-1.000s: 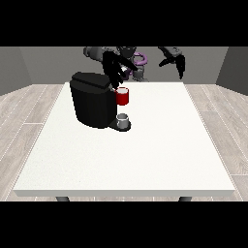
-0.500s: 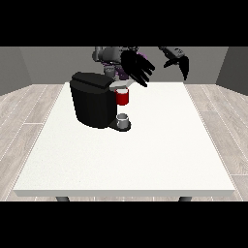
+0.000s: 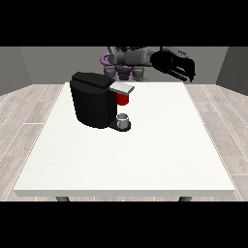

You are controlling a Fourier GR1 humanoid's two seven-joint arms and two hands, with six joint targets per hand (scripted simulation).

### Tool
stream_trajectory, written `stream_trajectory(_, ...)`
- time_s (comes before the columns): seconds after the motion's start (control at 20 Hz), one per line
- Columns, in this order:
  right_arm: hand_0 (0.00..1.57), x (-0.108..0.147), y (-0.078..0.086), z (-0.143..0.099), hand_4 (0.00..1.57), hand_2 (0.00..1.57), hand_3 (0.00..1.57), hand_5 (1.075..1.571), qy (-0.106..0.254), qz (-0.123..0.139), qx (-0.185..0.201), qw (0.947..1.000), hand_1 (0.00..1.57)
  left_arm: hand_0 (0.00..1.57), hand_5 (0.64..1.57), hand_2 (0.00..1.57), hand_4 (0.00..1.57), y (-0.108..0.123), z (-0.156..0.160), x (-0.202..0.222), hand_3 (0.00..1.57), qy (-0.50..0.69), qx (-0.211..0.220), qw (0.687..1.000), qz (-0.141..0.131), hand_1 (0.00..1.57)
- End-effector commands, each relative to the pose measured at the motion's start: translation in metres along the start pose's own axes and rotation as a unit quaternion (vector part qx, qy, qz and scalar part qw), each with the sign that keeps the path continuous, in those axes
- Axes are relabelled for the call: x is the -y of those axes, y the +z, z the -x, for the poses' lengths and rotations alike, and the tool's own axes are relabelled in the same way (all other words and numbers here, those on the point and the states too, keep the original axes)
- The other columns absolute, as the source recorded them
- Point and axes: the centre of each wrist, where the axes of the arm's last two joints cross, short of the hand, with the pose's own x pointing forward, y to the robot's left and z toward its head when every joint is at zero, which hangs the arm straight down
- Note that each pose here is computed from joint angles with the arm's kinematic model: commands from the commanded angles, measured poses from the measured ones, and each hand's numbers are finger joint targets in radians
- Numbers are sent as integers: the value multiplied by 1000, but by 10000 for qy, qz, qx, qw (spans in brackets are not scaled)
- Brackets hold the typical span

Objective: Insert the coffee pod into the coffee machine and close the lid

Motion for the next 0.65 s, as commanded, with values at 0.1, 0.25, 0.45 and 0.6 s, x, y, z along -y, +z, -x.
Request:
stream_trajectory(0.1,0,-37,-5,-11,0,0,0,1571,-207,-378,386,9983,0,0,1571,0,297,11,8,-13,0,63,-145,9998,-158,0)
stream_trajectory(0.25,0,-62,8,2,0,0,0,1571,-458,-820,645,9935,0,0,1571,0,347,24,16,-32,0,169,-232,9987,-417,0)
stream_trajectory(0.45,0,-107,30,26,181,0,0,1571,-766,-1133,707,9881,0,0,1571,0,248,36,30,4,0,250,-551,9975,-360,0)
stream_trajectory(0.6,0,-125,50,53,259,0,0,1571,-860,-1460,626,9836,0,0,1571,0,266,66,50,-1,0,460,-950,9917,-740,0)
